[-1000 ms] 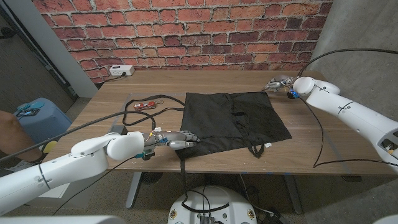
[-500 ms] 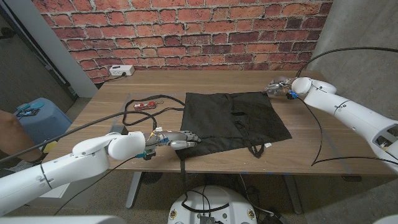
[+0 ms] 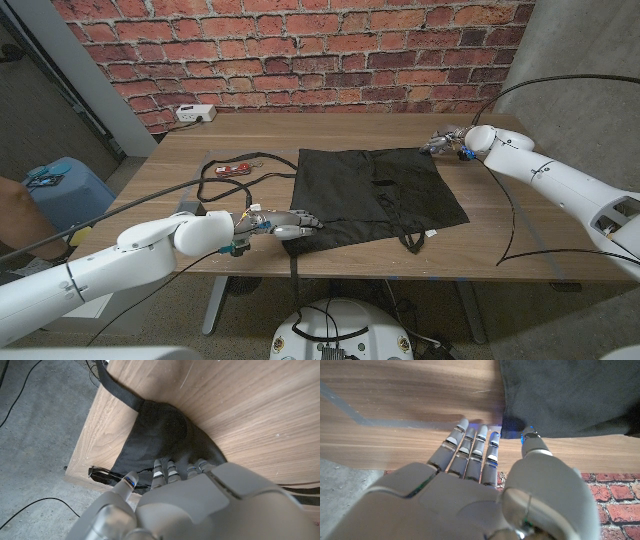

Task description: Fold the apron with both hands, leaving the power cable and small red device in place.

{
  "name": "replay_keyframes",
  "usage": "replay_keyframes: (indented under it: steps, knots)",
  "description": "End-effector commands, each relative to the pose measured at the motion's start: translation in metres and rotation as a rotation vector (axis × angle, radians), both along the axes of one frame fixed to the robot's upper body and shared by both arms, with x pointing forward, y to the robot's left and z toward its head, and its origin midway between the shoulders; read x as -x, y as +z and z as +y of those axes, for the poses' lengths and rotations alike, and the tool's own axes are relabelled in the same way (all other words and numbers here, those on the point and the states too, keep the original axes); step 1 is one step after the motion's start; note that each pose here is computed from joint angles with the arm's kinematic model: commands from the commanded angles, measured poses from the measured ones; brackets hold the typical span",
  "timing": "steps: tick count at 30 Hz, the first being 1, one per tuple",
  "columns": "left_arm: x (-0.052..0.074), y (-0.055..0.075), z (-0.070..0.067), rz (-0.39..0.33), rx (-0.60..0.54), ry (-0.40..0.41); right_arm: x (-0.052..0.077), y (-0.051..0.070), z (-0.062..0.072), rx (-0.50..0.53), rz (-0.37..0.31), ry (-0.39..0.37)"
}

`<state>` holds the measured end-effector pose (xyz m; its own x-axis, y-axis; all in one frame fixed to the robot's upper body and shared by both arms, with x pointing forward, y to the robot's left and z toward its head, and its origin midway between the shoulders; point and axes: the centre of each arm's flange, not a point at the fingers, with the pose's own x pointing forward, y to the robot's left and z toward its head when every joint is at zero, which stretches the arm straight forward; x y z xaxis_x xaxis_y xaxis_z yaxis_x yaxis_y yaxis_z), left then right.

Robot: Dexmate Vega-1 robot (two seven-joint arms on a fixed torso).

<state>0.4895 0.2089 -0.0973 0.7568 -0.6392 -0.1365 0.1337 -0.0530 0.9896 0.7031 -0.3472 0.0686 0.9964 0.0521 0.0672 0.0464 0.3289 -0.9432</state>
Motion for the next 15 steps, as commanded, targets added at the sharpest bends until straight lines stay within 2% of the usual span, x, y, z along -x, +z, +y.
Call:
replay_keyframes:
  steps: [1, 15]
  knots:
    - [-0.003, -0.001, 0.001, 0.009, 0.001, -0.006, -0.003, 0.0, 0.007, 0.01, -0.008, -0.012]
    - [-0.005, -0.001, 0.001, 0.007, 0.009, -0.008, -0.006, 0.002, 0.018, 0.012, -0.03, -0.022]
